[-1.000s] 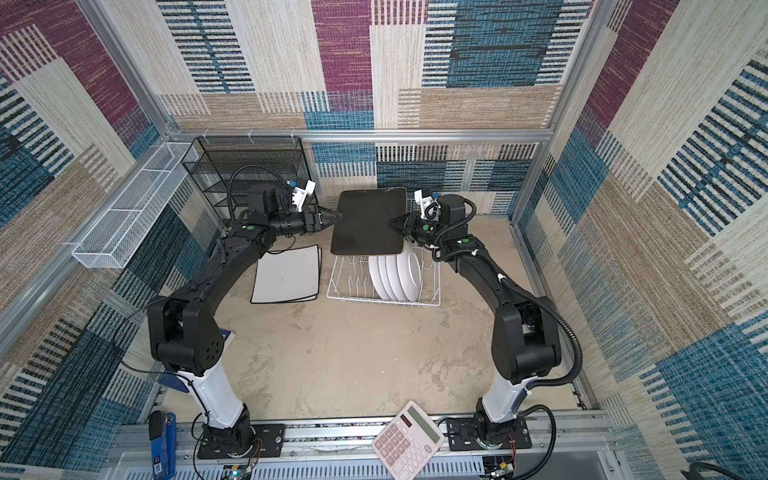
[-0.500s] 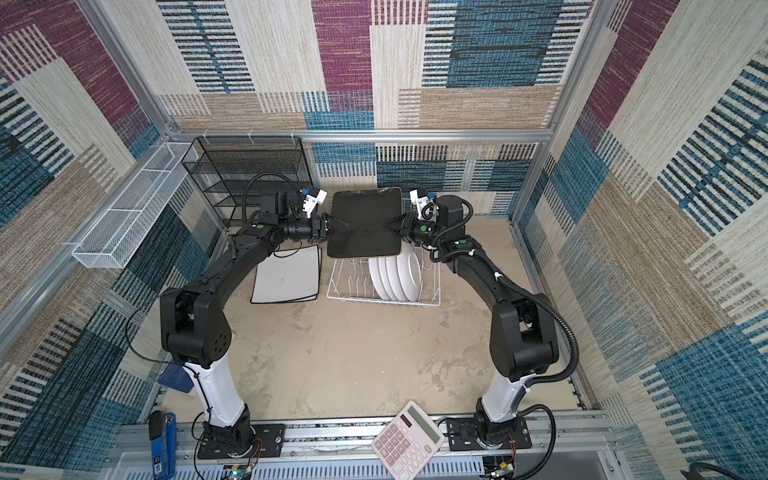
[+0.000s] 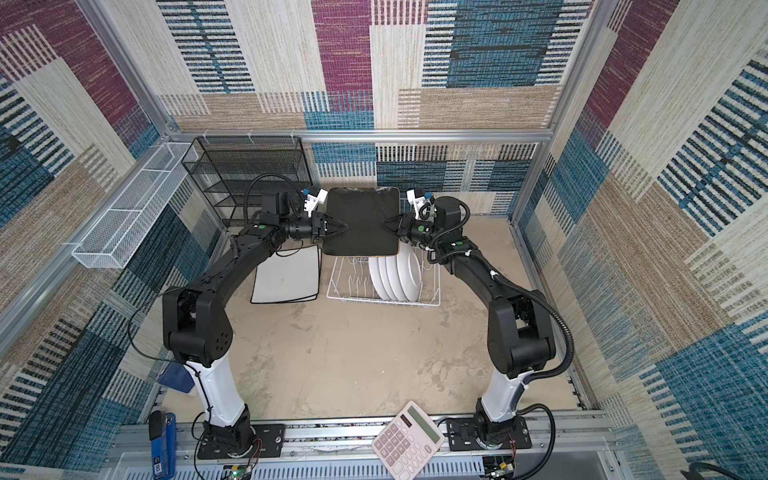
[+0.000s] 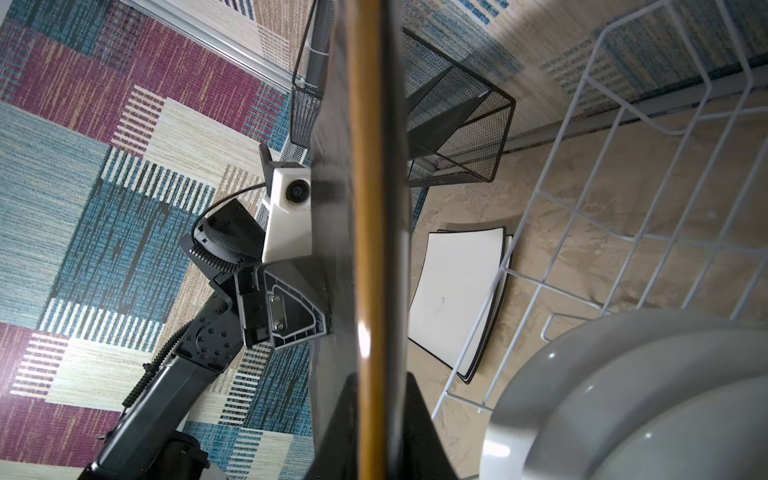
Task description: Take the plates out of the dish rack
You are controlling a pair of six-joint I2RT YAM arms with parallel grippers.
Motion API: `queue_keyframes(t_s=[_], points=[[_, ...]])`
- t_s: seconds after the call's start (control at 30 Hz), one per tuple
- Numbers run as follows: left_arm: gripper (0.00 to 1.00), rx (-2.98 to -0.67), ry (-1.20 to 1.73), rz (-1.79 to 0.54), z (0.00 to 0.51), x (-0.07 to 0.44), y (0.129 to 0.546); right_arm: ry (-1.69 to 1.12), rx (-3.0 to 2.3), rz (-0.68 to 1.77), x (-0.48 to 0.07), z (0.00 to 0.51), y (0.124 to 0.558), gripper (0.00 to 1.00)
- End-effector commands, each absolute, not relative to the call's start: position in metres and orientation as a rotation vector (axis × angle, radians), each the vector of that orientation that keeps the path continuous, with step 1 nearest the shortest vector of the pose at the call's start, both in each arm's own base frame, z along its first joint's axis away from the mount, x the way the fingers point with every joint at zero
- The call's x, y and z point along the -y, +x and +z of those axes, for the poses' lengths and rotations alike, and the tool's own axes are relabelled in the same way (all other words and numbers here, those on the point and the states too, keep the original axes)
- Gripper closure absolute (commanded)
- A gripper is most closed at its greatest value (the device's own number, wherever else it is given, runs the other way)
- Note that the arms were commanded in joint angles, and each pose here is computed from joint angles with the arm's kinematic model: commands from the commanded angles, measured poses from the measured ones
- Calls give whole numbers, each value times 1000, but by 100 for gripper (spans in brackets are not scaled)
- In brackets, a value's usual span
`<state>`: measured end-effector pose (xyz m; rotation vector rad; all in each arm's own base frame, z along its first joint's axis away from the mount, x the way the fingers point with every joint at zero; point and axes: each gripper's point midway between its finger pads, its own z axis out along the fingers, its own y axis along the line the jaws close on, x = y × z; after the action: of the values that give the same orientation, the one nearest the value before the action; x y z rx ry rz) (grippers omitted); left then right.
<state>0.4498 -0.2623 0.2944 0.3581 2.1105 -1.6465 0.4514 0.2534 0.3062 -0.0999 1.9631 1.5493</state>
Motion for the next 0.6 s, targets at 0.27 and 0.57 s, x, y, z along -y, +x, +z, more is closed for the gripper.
queue_keyframes(t_s=[0.27,0.57], points=[[100,-2007,414,-1773,309,275,444,-216,-1851,1551,-260,327,444,90],[100,-2028,405,-1656,318,264,441,-154,-1856,1445,-249,328,450,47]])
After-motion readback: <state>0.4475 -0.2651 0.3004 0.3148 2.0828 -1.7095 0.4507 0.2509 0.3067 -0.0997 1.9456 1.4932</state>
